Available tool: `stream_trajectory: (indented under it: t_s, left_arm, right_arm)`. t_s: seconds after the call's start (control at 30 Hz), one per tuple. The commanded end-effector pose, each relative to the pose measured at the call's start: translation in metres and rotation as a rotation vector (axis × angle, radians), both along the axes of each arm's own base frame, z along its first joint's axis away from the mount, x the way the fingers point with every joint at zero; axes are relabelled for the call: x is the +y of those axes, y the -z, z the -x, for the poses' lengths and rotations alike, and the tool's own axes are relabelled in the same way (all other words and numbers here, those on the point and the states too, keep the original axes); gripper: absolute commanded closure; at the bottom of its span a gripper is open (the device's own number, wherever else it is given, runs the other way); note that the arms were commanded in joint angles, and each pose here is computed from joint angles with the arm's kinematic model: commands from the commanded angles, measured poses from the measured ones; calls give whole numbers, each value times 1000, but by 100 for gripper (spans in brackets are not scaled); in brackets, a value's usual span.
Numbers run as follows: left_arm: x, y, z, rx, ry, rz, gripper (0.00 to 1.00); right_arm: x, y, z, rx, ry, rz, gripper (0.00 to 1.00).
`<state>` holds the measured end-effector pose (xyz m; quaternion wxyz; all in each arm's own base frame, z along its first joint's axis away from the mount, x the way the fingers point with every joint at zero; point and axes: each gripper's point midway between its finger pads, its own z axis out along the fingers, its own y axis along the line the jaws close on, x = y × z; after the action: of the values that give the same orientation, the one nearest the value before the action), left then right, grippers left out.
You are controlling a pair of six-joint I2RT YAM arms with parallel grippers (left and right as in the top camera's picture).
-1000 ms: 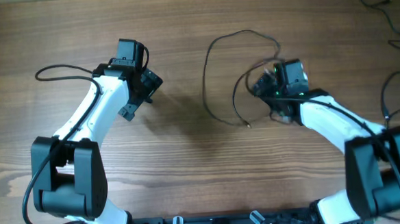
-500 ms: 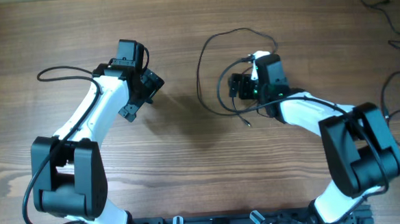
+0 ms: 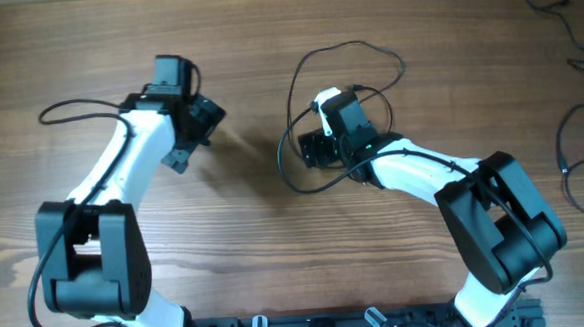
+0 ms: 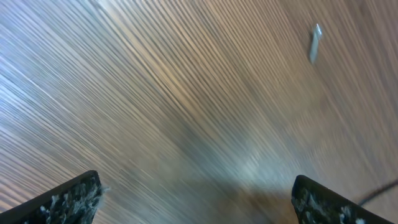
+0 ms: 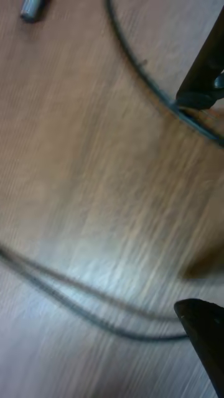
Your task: Untangle cables
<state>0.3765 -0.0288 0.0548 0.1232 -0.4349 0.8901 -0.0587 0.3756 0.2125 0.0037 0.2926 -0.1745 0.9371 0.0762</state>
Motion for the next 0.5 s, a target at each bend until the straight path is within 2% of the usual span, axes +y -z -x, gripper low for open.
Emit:
stream_trajectory:
  t_s: [0.0,0.13,0.23,0.27,0.43,0.47]
  left_arm:
    - [22,0,1,8,-55,12,0]
    - [26,0,1,7,-65,12,0]
    - [26,0,0,2,-65,12,0]
    - [26,-1,-1,-1,-66,12,0]
    - [25,0,0,0,-65,13,0]
    - [25,0,0,4,-65,12,0]
  right_arm:
    - [-8,7,-1,24,93,26,0]
    - [12,-9,6,79,71,-99,0]
    - [33,3,48,213,-235,-114,0]
    - [35,6,59,244,-288,-115,0]
    - [23,23,66,272,-301,-26,0]
    - [14,42,69,298,-279,49,1]
